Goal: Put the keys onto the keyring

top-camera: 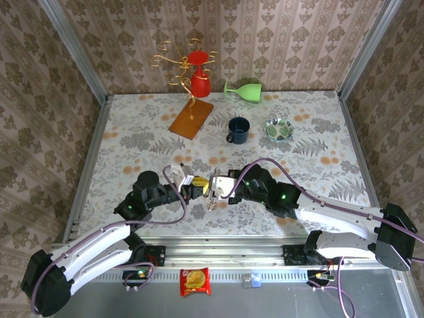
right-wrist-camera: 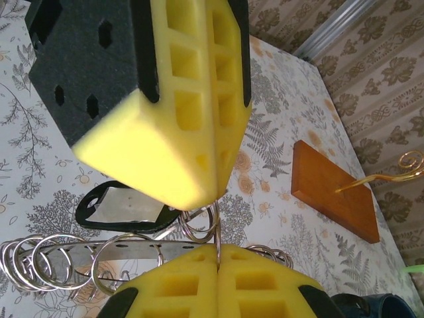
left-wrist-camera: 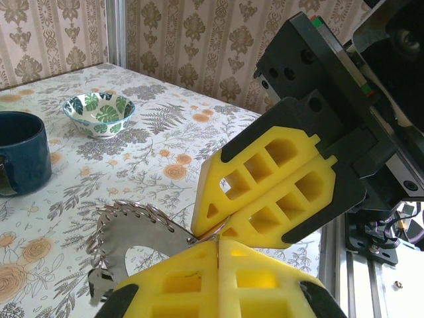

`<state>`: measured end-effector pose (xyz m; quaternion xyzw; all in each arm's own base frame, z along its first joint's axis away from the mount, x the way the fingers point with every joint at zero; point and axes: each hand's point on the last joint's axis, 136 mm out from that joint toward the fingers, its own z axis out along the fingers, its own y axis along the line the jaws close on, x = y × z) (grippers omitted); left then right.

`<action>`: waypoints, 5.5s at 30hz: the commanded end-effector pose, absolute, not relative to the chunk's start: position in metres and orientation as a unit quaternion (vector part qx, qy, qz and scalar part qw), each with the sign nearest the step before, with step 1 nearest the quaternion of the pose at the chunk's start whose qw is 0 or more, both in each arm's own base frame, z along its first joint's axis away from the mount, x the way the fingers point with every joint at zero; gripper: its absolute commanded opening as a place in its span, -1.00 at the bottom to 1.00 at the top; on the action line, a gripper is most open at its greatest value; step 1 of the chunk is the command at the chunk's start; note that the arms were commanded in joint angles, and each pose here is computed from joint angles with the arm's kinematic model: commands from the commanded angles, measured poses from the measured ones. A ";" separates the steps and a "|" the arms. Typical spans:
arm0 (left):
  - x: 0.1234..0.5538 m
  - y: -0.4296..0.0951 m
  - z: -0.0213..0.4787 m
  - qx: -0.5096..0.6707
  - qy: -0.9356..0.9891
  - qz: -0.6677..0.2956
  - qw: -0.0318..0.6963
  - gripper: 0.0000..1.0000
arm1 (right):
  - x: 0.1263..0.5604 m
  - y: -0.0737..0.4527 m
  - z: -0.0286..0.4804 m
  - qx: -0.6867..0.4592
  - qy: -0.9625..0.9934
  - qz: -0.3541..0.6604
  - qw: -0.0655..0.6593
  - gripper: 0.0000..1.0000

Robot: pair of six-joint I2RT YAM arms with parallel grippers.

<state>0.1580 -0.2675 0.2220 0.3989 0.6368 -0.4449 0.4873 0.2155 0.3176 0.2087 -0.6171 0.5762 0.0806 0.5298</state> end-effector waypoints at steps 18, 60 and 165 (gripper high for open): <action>0.167 -0.263 0.227 0.383 0.643 -0.437 0.499 -1.00 | 0.195 0.330 0.223 -0.638 0.536 0.117 0.541 -1.00; 0.173 -0.261 0.224 0.379 0.661 -0.429 0.486 -1.00 | 0.179 0.340 0.205 -0.701 0.494 0.070 0.510 -1.00; 0.243 -0.129 0.093 0.041 0.895 -0.168 0.411 -1.00 | 0.321 0.379 0.043 -0.577 0.776 0.098 0.236 -1.00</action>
